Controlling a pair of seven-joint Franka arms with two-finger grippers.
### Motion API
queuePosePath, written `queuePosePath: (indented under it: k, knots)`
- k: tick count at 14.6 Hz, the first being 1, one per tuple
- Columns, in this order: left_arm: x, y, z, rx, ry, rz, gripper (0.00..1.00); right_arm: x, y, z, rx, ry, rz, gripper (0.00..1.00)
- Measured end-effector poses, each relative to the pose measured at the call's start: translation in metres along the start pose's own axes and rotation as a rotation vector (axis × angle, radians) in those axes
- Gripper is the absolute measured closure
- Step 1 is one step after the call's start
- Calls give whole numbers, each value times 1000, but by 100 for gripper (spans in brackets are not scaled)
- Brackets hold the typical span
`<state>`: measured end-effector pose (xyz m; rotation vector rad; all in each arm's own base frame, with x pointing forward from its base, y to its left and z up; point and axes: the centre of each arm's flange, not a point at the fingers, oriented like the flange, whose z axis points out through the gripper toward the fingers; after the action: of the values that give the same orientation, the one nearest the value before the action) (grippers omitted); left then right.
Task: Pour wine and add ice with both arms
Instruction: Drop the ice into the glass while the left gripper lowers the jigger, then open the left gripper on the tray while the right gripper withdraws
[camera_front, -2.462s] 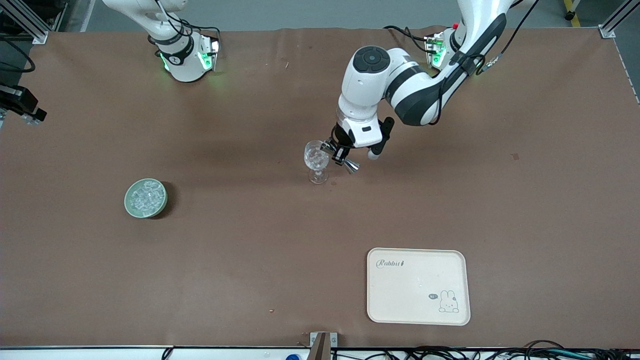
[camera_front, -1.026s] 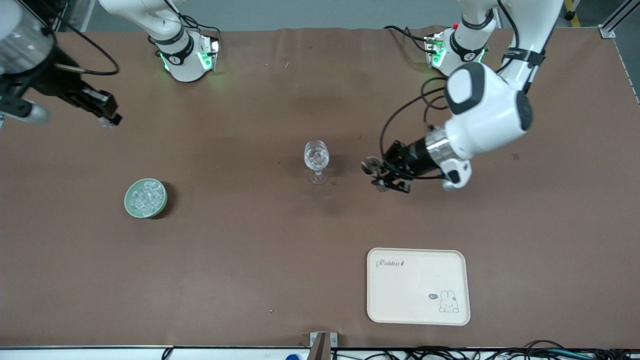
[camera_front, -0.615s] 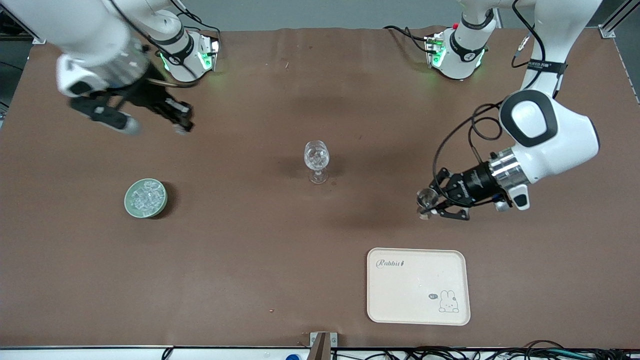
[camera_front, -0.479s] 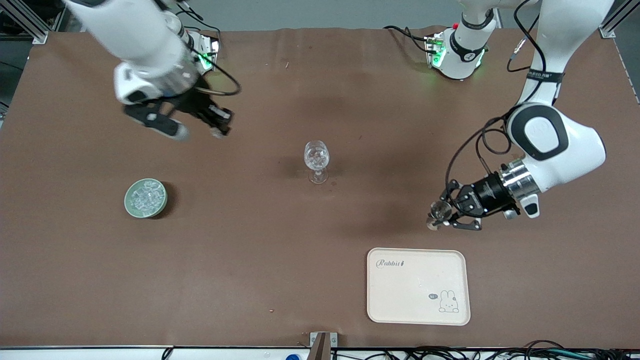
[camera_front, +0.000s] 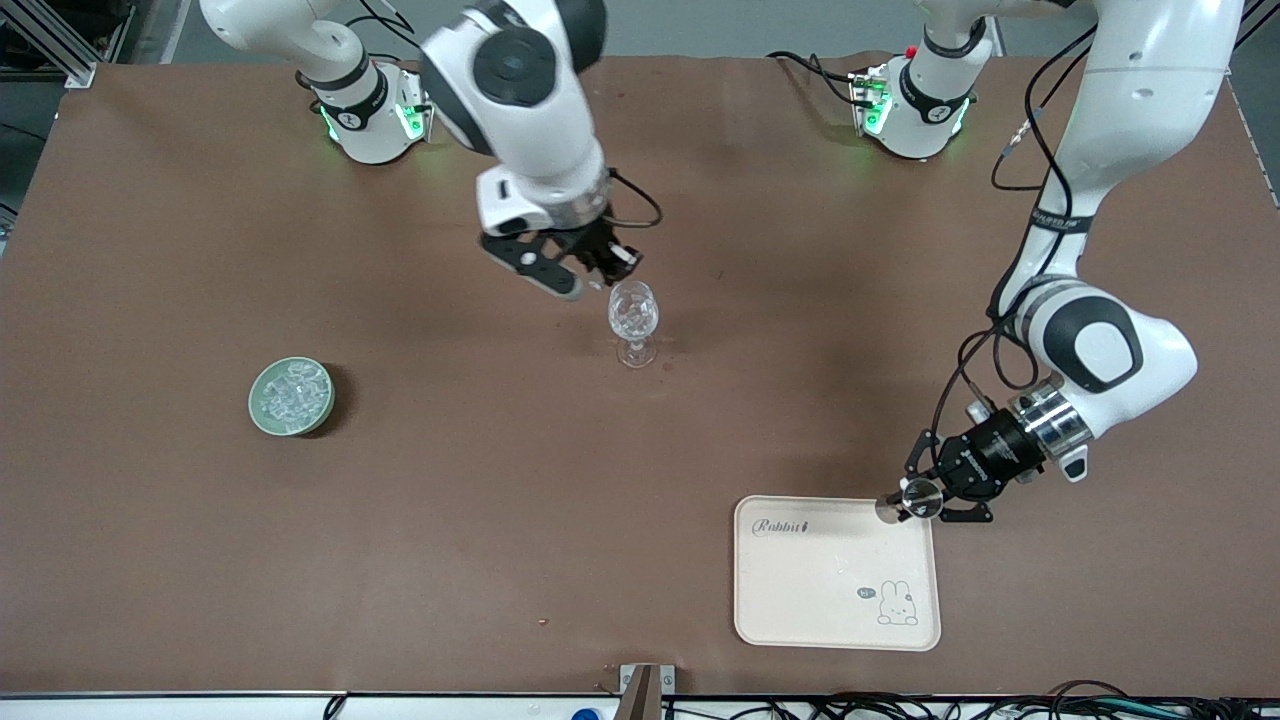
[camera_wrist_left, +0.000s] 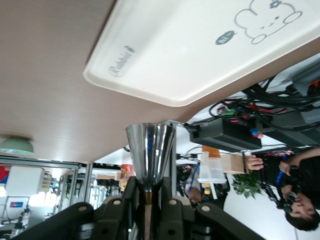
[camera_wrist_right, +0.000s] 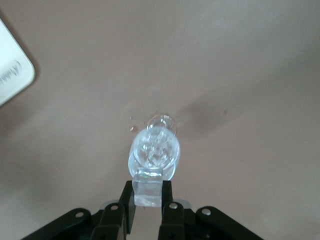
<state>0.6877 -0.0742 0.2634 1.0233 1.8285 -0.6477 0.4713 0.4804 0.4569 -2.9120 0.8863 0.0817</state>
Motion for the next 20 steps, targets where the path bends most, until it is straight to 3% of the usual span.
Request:
queuePosePath:
  k: [3,8,16,18,20]
  knots:
    - [40,7,26,-30,-37,0,78,-19,-9,33,-31,-3,-6,75]
    - [91,17,55,-82,-77,-57,78,-9,-12,52,-35,11,11,75]
    - [116,35,56,-106,-57,-50,78,-8,-12,69,-63,22,5,72]
    - [114,36,55,-109,-61,-46,63,-8,-12,69,-63,23,5,68]
    - [112,40,52,-116,-59,-40,44,-8,-12,69,-63,22,4,48]
